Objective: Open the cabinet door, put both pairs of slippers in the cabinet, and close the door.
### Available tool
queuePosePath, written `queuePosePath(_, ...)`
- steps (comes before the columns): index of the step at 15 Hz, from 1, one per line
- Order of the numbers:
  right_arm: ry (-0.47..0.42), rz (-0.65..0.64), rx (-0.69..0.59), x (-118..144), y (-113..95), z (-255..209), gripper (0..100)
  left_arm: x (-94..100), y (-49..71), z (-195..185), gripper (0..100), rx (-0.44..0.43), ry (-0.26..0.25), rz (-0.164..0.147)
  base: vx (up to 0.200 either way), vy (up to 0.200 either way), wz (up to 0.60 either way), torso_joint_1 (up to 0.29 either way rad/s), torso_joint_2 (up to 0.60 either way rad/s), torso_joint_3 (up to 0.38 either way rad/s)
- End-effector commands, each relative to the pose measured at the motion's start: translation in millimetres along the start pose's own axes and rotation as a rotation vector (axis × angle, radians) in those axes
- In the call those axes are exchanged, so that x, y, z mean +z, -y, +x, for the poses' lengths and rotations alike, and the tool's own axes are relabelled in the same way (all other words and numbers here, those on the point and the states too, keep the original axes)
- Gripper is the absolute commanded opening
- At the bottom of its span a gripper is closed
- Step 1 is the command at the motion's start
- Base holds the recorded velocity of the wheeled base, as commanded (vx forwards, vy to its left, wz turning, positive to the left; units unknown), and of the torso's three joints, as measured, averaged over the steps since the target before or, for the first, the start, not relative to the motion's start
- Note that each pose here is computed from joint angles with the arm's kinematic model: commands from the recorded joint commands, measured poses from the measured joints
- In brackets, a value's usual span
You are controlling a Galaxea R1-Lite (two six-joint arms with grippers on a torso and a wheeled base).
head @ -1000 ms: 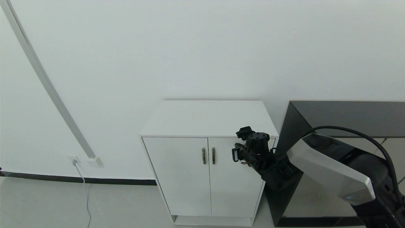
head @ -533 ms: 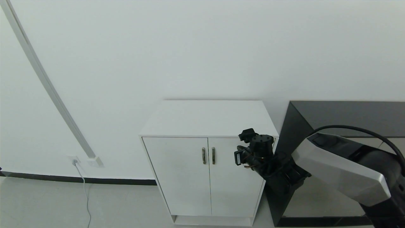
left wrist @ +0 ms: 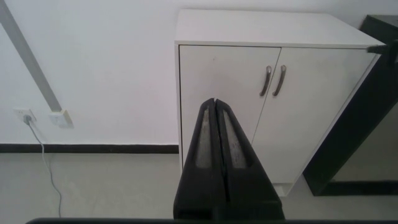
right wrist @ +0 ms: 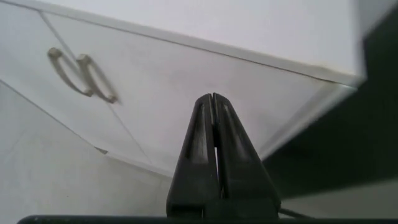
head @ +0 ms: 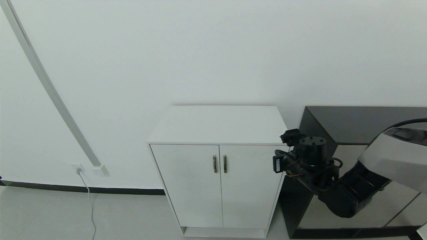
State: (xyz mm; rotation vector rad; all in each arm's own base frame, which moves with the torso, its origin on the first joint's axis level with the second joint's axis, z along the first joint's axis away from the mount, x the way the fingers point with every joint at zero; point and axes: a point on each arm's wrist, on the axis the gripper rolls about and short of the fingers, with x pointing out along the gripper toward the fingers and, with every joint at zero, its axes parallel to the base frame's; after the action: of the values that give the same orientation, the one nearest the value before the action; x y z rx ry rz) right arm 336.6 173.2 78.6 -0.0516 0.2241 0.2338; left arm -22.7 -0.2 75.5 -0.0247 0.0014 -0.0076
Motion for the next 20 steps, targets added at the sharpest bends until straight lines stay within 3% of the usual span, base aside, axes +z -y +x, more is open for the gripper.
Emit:
queuePosePath(1, 0.041, 0.018, -0.059, 23.6, 24.1, -42.1, 0, 0.2, 0.0, 0.0, 0, 0.0, 0.001, 0.0, 0.0, 0.0, 0.0, 0.0, 0.0, 0.0)
queuePosePath(5, 0.035, 0.023, -0.202, 26.7, 53.0, -94.6, 0, 0.0, 0.0, 0.0, 0, 0.0, 0.0, -0.001, 0.0, 0.0, 0.0, 0.0, 0.0, 0.0)
queuePosePath(10, 0.052, 0.026, -0.257, 22.4, 76.5, -163.3, 0, 0.0, 0.0, 0.0, 0, 0.0, 0.0, 0.0, 0.0, 0.0, 0.0, 0.0, 0.0, 0.0)
queuePosePath(20, 0.085, 0.028, -0.253, -5.5, 85.0, -245.4, 0, 0.0, 0.0, 0.0, 0, -0.002, 0.0, 0.0, 0.0, 0.0, 0.0, 0.0, 0.0, 0.0)
